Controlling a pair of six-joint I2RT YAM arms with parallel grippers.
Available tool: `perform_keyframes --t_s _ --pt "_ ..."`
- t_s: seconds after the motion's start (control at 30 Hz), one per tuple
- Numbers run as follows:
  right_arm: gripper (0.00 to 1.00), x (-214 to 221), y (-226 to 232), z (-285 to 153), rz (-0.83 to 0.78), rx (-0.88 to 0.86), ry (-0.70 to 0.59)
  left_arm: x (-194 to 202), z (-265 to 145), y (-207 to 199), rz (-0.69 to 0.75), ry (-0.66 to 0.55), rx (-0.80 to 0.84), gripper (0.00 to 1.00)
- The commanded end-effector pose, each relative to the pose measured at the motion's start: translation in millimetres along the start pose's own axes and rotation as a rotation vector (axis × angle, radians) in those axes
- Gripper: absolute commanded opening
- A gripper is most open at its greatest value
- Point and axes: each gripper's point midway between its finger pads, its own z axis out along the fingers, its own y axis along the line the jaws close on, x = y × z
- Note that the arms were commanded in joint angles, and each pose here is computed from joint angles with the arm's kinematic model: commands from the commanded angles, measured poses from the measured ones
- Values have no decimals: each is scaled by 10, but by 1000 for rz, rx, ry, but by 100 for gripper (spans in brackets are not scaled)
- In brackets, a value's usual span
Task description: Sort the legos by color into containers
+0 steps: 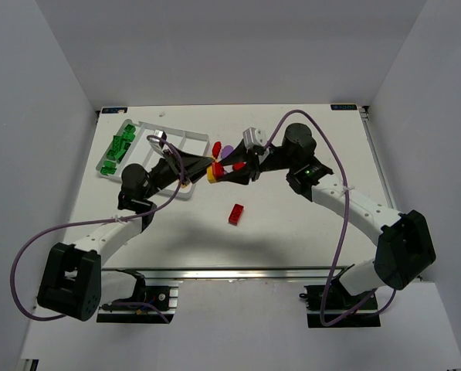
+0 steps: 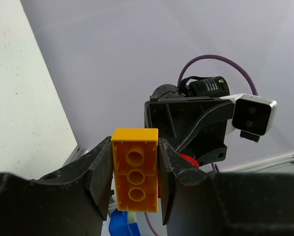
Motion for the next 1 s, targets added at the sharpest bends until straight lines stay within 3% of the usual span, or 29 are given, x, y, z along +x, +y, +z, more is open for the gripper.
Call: perform_keyframes --t_s 0.0,0.17,0.3,0.4,0.43,0.47,0.53,0.67,0.77,0.8,0.97 --pt "0 -211 20 -53 -89 25 -15 -176 -109 178 29 -33 -61 0" --pt "0 -66 44 -129 -74 50 23 -603 -379 296 38 -121 -105 0" --pt "0 51 49 -180 -67 70 61 -766 -453 551 34 -108 -199 0" --pt "0 179 6 -226 -65 104 115 -1007 -605 1118 52 -139 -461 0" --pt "0 207 -10 -239 -65 116 130 -907 -819 1580 33 -83 -663 0" --pt "0 257 -50 -257 -63 139 152 -1075 -806 1581 90 -84 -729 0" --pt "0 342 -64 -283 -40 154 187 -1171 -1053 1982 89 -84 -947 0" --pt "0 446 -87 -315 -25 175 225 -1631 -1051 2039 187 -153 -1067 0" --pt "0 502 -125 -325 -14 193 243 -1805 -1024 2134 217 -158 -1129 9" --pt "0 519 -134 -325 -9 196 248 -1822 -1009 2170 219 -149 -1140 16" --pt "0 611 -188 -326 41 211 277 -1697 -816 2317 247 -57 -1175 39"
